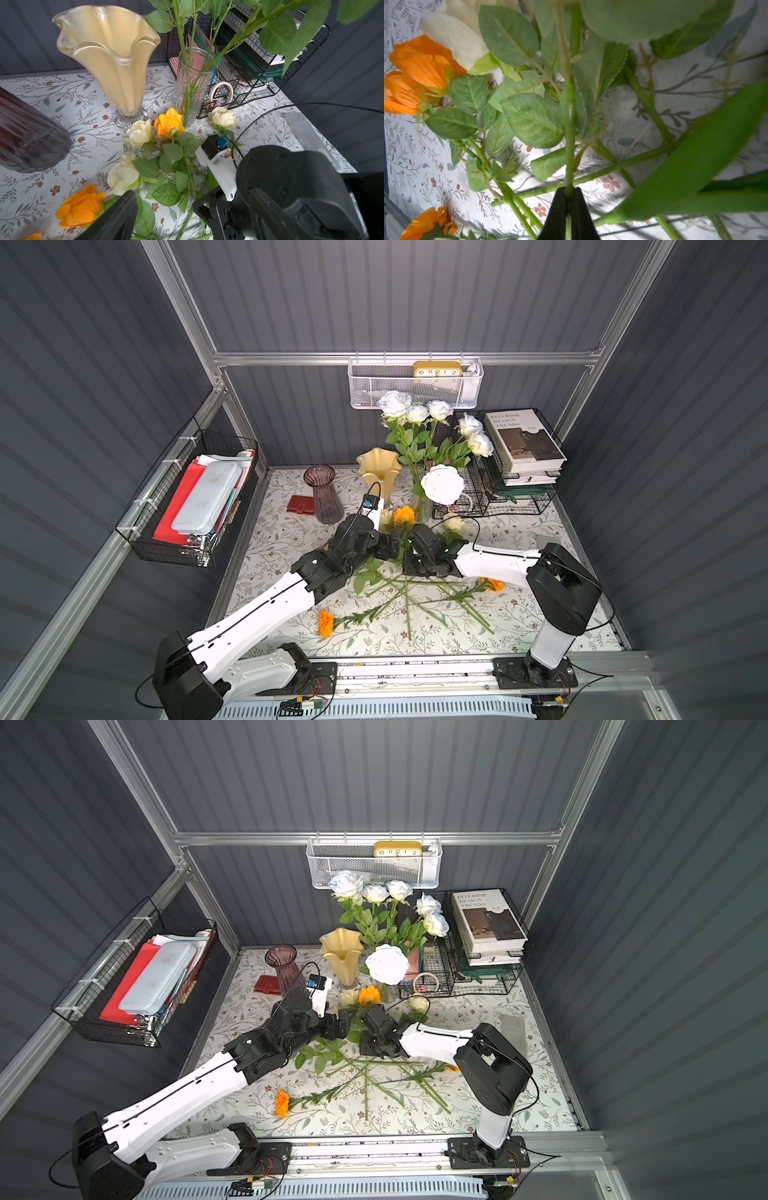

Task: Arrange the flowers in different vases according to their colors
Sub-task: Pick up the flower at the center of the board.

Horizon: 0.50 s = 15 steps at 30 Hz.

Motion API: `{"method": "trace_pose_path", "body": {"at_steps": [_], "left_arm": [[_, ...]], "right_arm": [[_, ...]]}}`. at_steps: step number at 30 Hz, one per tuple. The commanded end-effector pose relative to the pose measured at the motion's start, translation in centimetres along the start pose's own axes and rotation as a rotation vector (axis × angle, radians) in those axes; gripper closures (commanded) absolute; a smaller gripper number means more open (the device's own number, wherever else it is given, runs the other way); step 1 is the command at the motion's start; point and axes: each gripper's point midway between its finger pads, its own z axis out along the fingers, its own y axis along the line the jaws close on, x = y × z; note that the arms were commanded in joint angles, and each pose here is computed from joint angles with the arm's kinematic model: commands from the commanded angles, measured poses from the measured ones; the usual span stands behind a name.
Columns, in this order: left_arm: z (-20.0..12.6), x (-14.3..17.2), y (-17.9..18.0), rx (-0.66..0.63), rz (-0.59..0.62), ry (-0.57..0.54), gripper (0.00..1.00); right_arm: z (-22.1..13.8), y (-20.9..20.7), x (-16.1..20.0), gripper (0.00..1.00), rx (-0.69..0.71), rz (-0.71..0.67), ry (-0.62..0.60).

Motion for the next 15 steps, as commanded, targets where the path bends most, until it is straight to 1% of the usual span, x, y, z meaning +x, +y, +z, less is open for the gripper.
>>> {"method": "trace_pose_path", "body": {"at_steps": [1,4,7,15], "left_arm": [[-0.1,0.1,0.5,-0.020,0.002,0.002,0.12],[0.0,0.1,0.4,-0.016,0.005,0.005,0.13],[0.2,0.1,0.5,-0.028,0.008,0.005,0.13],[0.2,0.0,1.7,-0.094,-0.018,-0.001,0.13]], "right_arm": [[-1.5,0.3,-1.7,1.00,-0.003,0.000,-0.115],[-2.8,0.7,-3.2,1.00,-0.022,-0.030,-0.202],[-3.4,1.4,-4.8,1.00,-0.022,-0.073,-0.260],[-2.5,4.0,-6.6,1.00,-0.058,-0.188,-0.276]]}}
